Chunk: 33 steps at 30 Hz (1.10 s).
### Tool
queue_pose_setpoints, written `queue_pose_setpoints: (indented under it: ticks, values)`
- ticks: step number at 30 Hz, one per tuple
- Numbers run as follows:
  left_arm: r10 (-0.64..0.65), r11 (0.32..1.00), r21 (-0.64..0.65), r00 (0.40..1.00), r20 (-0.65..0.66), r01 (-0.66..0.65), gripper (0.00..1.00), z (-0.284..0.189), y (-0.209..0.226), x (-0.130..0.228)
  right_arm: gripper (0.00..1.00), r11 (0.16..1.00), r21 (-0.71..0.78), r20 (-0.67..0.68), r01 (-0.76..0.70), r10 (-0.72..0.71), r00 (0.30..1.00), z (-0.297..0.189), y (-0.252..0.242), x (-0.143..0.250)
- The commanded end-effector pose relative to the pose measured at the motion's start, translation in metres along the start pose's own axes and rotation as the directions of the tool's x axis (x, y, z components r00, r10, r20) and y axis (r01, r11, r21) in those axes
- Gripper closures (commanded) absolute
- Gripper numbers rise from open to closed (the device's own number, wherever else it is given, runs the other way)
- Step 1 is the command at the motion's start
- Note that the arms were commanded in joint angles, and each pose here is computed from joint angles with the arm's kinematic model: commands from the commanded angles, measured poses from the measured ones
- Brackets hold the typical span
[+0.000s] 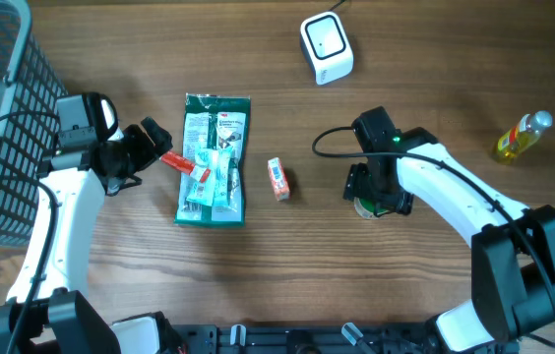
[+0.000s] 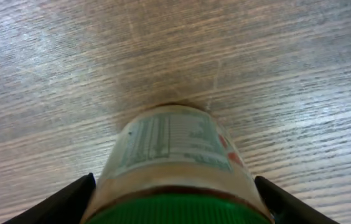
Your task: Scan the item barcode
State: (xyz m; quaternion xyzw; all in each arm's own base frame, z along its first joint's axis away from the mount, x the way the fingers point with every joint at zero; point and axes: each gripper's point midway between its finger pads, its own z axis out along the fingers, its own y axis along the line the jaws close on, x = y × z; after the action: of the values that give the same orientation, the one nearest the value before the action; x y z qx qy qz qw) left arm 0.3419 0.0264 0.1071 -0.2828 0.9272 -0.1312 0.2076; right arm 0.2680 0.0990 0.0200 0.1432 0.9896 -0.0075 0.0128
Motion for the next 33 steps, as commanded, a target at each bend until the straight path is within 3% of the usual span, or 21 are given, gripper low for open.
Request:
queue_pose_setpoints:
  ticks: [1, 15, 23, 25, 27, 31, 33]
  values:
    - [-0.006, 1.0, 0.012, 1.0, 0.015, 0.006, 0.0, -0.004, -0.004, -0.004, 0.21, 0.999, 0.004, -0.011, -0.036, 0.036, 0.999, 0.008, -0.002, 0.004]
    - [-0.006, 1.0, 0.012, 1.0, 0.015, 0.006, 0.0, -0.004, -0.004, -0.004, 0.24, 0.999, -0.042, 0.005, -0.027, 0.028, 1.0, 0.018, 0.004, 0.003]
    - [-0.006, 1.0, 0.012, 1.0, 0.015, 0.006, 0.0, -0.004, -0.004, -0.004, 0.39, 0.997, -0.067, -0.009, -0.027, 0.027, 1.0, 0.002, 0.009, 0.0]
    - [-0.006, 1.0, 0.012, 1.0, 0.015, 0.006, 0.0, -0.004, -0.004, -0.004, 0.44, 0.991, -0.128, -0.056, -0.029, 0.022, 0.998, -0.02, 0.021, 0.003]
    - [-0.006, 1.0, 0.012, 1.0, 0.015, 0.006, 0.0, -0.004, -0.004, -0.004, 0.44, 0.958, -0.288, -0.132, 0.0, -0.039, 0.99, -0.047, 0.049, 0.014]
    - [-0.006, 1.0, 0.012, 1.0, 0.015, 0.006, 0.0, -0.004, -0.004, -0.004, 0.39, 0.832, -0.55, -0.323, -0.076, -0.127, 0.938, -0.092, 0.092, 0.049]
    - [-0.006, 1.0, 0.012, 1.0, 0.015, 0.006, 0.0, -0.004, -0.004, -0.004, 0.43, 0.78, -0.612, -0.407, -0.132, -0.168, 0.898, -0.108, 0.101, 0.065]
